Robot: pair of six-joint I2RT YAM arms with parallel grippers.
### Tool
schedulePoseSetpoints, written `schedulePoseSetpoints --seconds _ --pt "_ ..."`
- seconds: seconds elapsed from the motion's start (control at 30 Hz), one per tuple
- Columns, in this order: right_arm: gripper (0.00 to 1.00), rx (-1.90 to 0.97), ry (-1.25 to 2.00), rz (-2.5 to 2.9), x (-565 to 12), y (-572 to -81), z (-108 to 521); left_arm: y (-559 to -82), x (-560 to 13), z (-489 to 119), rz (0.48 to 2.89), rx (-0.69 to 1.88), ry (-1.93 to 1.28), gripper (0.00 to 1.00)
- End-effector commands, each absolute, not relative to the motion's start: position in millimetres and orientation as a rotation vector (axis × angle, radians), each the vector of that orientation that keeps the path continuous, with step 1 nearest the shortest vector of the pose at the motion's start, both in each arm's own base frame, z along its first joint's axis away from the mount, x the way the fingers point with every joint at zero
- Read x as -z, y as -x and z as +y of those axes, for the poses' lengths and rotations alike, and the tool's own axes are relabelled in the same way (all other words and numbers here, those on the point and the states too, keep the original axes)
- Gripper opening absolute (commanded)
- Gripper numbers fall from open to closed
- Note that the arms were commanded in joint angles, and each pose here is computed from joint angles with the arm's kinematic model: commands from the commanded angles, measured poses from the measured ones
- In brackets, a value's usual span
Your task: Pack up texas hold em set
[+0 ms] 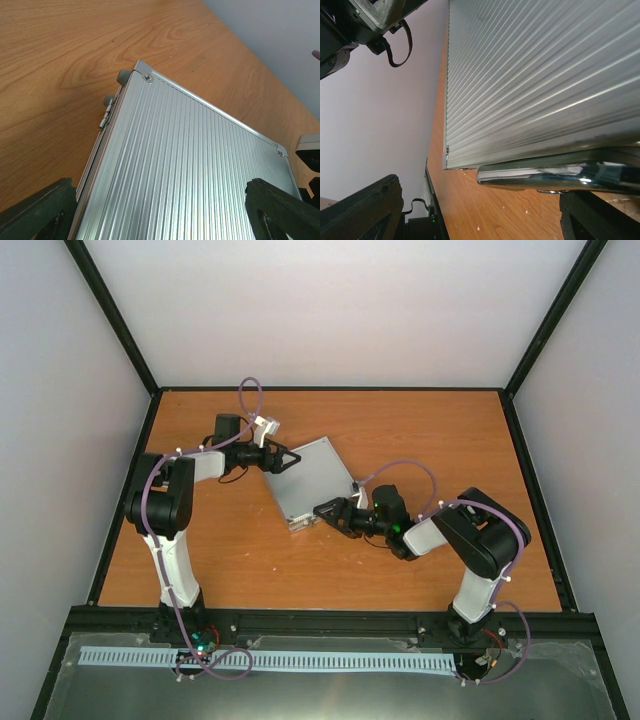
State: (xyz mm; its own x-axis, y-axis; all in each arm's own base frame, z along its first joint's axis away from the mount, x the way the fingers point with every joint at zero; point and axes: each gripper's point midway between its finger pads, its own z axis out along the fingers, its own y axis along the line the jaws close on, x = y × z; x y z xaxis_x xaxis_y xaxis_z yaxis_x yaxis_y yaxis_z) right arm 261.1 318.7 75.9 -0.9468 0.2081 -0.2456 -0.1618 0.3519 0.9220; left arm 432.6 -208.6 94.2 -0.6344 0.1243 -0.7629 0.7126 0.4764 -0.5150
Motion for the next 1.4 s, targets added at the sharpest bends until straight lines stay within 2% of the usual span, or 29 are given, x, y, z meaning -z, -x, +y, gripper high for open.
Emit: schedulePoseSetpoints --seconds 0.0,0.5,0.8,1.1,1.37 --pt "0.85 -1.638 0.001 2.11 -110.1 -280.6 320.1 -404.1 -59.8 -220.7 2.193 1.268 -0.677 0.93" --pt "0.67 -1.636 -0.002 2.084 -117.4 -285.0 320.8 -403.8 -59.2 -221.2 2.195 1.267 -0.681 0.93" --pt "0.61 -1.625 -0.001 2.087 -117.2 -286.0 320.9 -403.5 -58.8 -221.9 2.195 1.268 -0.684 0.93" --pt "0.62 -1.581 -0.015 2.162 -100.1 -279.1 315.1 -406.5 -61.9 -220.4 2.204 1.189 -0.711 0.89" --pt "0.63 -1.541 -0.006 2.211 -85.1 -274.1 311.1 -426.4 -95.2 -211.8 2.178 1.047 -0.681 0.85"
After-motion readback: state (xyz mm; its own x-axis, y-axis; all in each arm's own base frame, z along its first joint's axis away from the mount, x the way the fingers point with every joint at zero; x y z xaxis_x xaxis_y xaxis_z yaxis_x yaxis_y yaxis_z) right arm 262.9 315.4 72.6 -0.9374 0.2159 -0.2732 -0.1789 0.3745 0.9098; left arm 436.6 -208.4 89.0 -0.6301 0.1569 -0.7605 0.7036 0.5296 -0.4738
